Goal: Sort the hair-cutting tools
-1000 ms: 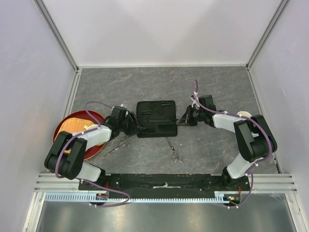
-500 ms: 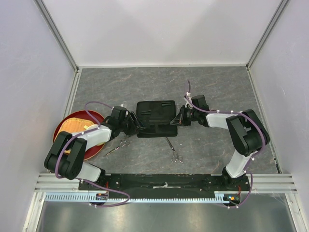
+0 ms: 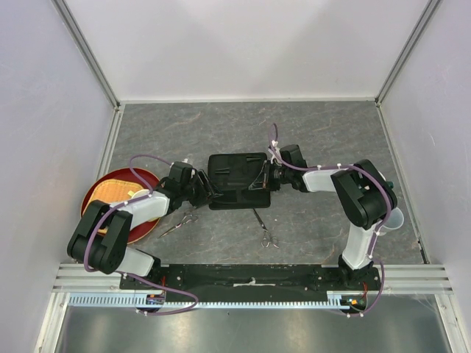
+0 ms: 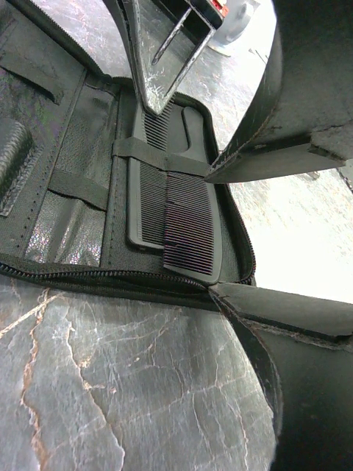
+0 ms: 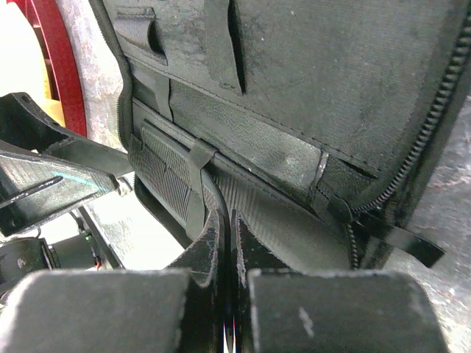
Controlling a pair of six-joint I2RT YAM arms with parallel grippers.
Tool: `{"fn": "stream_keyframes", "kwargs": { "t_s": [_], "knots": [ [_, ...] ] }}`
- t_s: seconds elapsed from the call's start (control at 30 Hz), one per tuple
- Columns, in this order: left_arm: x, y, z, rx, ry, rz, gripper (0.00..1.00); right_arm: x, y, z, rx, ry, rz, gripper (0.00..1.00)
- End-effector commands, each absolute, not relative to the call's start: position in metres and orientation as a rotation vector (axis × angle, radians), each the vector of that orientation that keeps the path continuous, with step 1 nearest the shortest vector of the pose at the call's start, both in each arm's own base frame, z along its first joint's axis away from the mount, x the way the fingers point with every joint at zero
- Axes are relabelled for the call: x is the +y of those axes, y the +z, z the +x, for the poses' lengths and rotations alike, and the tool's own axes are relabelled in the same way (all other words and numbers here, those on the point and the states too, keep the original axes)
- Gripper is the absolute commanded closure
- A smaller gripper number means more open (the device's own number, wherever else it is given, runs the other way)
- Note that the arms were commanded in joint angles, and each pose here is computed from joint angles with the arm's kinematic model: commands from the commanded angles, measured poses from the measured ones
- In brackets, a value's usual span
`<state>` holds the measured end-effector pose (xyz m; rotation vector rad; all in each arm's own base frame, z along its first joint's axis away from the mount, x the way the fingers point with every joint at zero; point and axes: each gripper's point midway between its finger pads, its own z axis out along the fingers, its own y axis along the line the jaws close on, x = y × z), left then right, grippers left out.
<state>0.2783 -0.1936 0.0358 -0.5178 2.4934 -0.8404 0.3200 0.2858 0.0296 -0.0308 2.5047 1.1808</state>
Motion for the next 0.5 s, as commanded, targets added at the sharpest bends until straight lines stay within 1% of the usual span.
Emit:
{"fn": "stream_keyframes", "kwargs": {
  "t_s": [0.0,0.47],
  "knots": [
    [-0.192,0.025,0.271,2.515,-0.822,-0.458,0.36,0.292,0.003,0.309,2.576,1.111,-0.051,1.00],
    [-0.193,0.026,0.270,2.511,-0.829,-0.461,0.36,0.299,-0.016,0.304,2.607,1.102,0.010,1.00]
  ]
}}
